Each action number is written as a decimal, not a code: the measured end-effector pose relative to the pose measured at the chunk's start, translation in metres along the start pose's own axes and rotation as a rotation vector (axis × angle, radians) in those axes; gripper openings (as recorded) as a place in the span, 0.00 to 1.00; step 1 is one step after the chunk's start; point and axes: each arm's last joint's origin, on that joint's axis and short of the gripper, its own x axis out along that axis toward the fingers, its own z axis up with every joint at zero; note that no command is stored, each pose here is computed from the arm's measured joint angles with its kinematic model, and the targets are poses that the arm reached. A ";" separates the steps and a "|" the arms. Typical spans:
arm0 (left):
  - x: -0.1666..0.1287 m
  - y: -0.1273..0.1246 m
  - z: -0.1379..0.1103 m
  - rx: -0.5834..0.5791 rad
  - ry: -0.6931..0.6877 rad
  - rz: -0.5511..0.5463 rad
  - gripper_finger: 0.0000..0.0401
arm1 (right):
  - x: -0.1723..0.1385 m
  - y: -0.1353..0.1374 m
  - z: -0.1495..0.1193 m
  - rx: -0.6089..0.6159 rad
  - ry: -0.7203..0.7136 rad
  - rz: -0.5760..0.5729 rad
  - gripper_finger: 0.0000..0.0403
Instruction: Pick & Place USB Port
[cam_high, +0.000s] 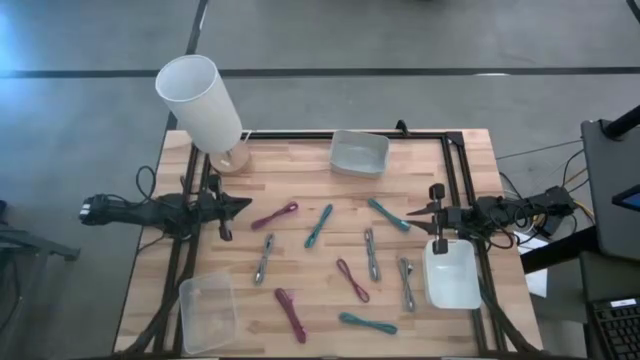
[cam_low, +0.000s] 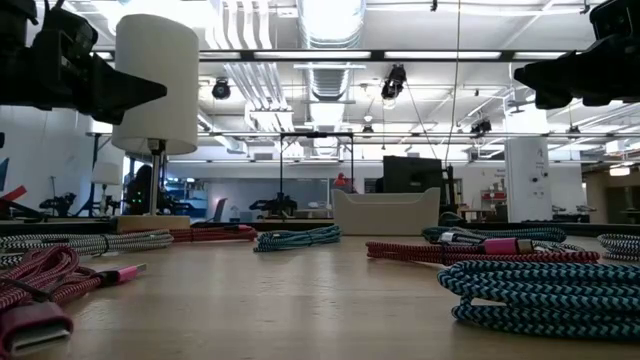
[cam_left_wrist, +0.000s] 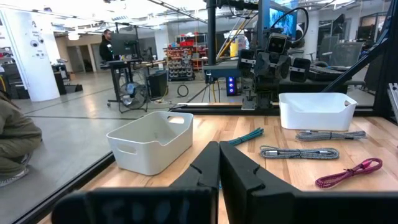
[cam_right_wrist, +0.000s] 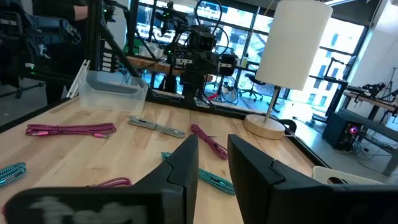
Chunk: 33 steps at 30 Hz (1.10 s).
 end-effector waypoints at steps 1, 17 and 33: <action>0.000 0.000 0.000 0.000 0.000 0.000 0.03 | 0.000 0.000 0.000 0.000 0.000 0.000 0.21; 0.000 0.000 0.000 0.001 0.000 0.000 0.03 | 0.000 0.000 0.000 0.000 0.000 0.000 0.17; 0.000 0.000 0.000 0.001 0.000 -0.001 0.03 | 0.000 0.000 0.000 0.000 0.000 0.000 0.21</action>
